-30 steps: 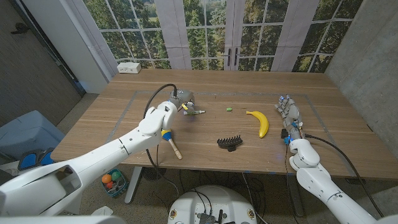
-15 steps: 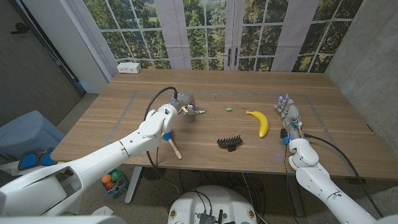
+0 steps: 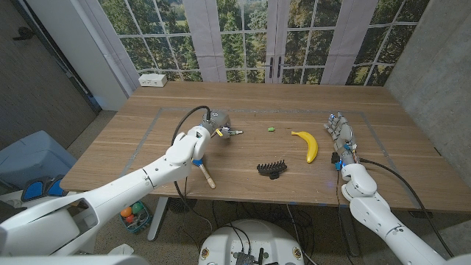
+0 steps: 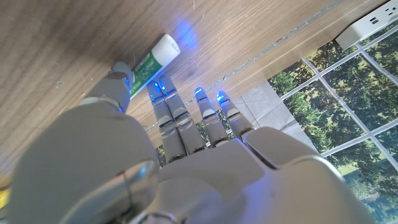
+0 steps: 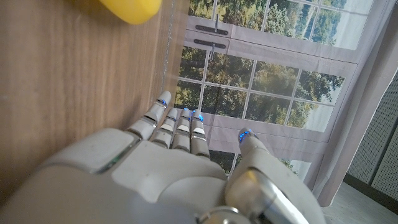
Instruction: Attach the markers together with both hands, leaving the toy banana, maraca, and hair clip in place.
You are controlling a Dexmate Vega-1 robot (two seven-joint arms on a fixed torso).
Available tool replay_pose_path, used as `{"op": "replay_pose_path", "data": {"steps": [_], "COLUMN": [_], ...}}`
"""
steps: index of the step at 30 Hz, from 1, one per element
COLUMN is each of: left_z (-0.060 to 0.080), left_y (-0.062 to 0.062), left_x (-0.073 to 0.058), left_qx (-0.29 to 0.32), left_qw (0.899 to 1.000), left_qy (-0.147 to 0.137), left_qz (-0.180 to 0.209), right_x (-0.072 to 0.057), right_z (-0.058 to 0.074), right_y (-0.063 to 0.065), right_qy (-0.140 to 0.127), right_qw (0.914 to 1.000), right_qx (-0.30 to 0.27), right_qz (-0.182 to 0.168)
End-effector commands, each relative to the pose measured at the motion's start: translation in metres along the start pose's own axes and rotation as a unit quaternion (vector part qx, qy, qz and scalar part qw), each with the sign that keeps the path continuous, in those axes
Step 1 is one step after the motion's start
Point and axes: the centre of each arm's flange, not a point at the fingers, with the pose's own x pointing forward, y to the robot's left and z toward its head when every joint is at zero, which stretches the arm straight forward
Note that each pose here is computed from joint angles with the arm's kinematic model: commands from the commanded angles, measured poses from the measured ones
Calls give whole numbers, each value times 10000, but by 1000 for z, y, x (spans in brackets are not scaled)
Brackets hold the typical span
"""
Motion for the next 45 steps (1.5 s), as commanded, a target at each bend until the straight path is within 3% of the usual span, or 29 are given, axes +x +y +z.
{"op": "replay_pose_path", "data": {"steps": [1,10,19,29,37,45], "left_z": [0,1,1,0,-1,-6], "left_y": [-6,-10,-15,-27,-45,-59], "left_x": [3,6,11,13,11,7], "left_qx": [87,131,123,21,-152,-840], "left_qw": [9999,9998,9984,9986,9998,9962], "left_qy": [34,60,60,7,38,144], "left_qz": [-53,-159,-546,-522,-144,194], "right_x": [1,1,1,1,0,-1], "right_z": [-1,-1,0,1,1,3], "right_y": [0,-1,-1,-1,-2,-5], "right_qy": [13,6,-14,-3,0,-32], "right_qw": [10000,10000,9999,9997,9996,9994], "right_qx": [-14,-70,-118,-200,-238,-293], "right_qz": [-12,-40,-56,-106,-156,-168]}}
